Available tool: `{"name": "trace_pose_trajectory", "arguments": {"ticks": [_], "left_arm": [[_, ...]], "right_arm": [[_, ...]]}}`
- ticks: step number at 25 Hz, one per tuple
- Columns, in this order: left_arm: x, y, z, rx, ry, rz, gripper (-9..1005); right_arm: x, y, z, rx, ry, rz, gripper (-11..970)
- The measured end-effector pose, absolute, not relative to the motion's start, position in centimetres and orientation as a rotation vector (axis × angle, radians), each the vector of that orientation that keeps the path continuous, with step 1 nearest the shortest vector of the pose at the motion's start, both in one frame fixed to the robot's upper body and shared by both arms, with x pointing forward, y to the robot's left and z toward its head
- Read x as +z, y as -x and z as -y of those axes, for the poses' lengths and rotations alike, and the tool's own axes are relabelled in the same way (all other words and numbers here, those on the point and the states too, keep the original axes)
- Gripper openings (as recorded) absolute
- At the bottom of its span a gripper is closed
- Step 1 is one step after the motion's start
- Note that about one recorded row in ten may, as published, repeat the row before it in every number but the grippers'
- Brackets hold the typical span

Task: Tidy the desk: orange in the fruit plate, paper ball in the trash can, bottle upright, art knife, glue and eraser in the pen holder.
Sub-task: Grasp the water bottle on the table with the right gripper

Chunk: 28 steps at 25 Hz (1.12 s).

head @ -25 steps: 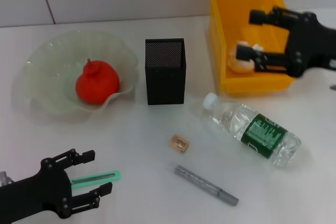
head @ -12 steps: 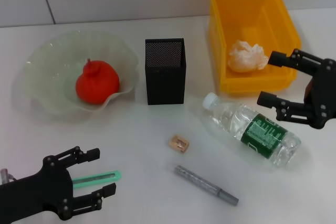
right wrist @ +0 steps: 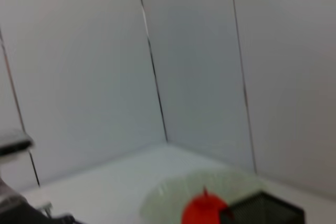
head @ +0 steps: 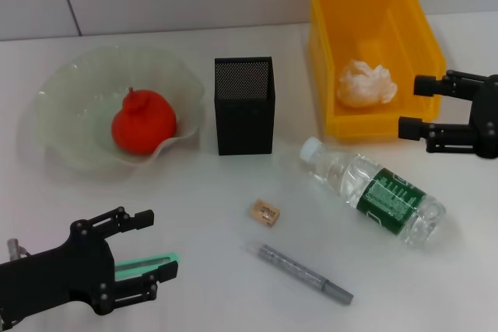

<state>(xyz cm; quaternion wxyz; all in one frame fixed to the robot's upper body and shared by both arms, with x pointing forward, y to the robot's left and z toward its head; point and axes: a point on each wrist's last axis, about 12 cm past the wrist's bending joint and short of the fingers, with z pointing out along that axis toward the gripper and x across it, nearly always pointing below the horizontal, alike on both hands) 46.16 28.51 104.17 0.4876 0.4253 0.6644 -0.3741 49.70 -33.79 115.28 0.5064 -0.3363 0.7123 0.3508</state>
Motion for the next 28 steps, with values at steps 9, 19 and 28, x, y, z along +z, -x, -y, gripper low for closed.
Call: {"name": "trace_pose_trajectory", "arguments": {"ticks": [9,19,28], "left_arm": [[104.0,-46.2,-28.5,-0.891,-1.037,-1.617,765],[103.4,-45.7,-28.5,-0.881,-1.037,-1.619,763],[103.3,-45.6,-28.4,-0.878,-1.04,-1.616,760]], "right_arm": [[122.9,-54.7,28.3,0.613,0.942,-2.296,824],[123.0,-57.2,22.7,0.335,1.128,-2.605,824],[120.1,-57.6,21.6,0.265,1.143,-2.707,824]]}}
